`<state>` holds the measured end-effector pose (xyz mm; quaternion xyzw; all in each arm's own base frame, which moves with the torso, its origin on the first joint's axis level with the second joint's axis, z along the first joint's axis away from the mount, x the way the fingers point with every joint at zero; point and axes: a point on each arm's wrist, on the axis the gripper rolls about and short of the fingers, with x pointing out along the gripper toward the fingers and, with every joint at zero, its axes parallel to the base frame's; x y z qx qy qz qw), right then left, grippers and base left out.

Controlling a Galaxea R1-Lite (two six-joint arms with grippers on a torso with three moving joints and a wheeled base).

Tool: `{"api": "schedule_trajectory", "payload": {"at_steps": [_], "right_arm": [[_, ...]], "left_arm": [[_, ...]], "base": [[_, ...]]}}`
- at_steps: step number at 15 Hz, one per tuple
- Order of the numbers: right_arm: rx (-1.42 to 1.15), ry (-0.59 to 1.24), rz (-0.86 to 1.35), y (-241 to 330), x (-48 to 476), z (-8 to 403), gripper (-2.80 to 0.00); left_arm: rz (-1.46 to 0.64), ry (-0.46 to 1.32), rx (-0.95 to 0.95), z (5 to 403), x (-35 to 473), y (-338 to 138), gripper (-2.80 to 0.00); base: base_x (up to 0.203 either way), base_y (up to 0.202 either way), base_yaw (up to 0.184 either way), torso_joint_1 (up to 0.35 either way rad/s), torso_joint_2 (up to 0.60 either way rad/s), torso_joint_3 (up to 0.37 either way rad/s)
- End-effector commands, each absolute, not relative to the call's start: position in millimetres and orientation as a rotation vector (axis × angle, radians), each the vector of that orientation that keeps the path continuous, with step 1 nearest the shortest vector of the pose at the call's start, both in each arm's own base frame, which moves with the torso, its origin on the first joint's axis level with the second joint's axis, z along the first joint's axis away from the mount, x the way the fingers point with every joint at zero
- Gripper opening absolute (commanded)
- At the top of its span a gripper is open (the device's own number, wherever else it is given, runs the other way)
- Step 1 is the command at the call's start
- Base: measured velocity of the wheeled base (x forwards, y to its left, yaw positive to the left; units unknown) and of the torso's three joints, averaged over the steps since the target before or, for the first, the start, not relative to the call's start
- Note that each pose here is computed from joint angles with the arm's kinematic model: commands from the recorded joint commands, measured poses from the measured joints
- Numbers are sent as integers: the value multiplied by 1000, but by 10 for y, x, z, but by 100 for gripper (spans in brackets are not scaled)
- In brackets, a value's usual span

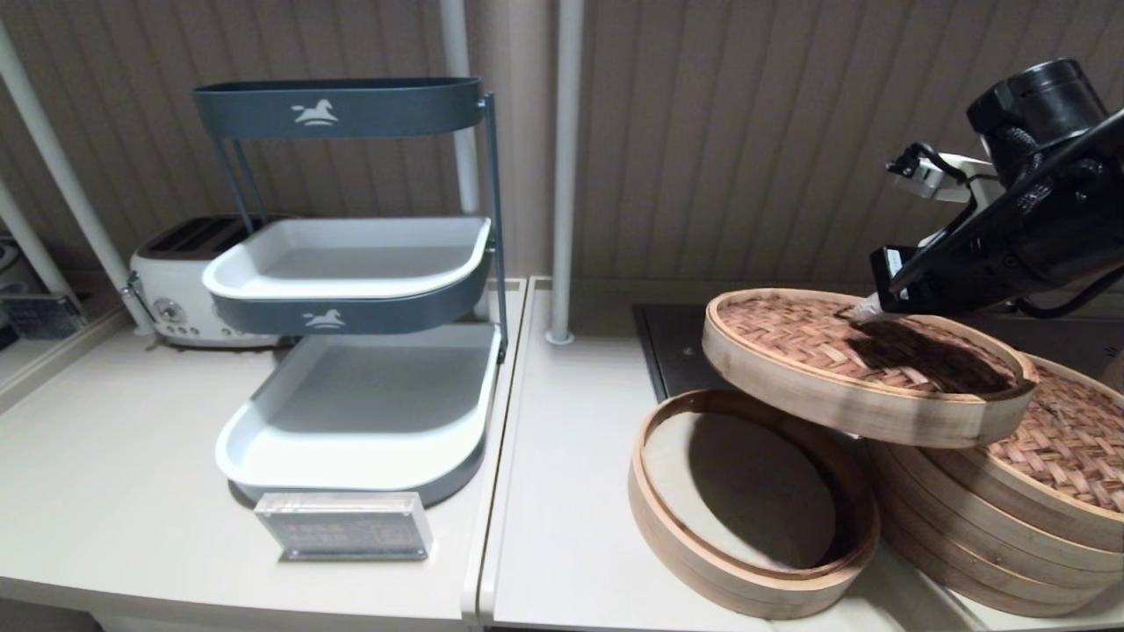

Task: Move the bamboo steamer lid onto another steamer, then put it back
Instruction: Put the steamer

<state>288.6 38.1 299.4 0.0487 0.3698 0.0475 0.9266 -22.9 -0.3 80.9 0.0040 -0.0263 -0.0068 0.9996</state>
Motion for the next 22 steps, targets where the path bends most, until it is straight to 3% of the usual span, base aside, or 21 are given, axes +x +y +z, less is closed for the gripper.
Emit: {"api": "schedule_trajectory", "payload": {"at_steps": [1,22], "right_arm": [[93,773,112,459,2905,2958,-280],[29,801,122,862,3322,2352,-280]], "left_arm": [[-14,-28,8,733,-209,-3,-280],[-14,-28,8,733,-209,-3,-280]], "base": [[0,0,0,0,0,0],[0,0,0,0,0,0]]}}
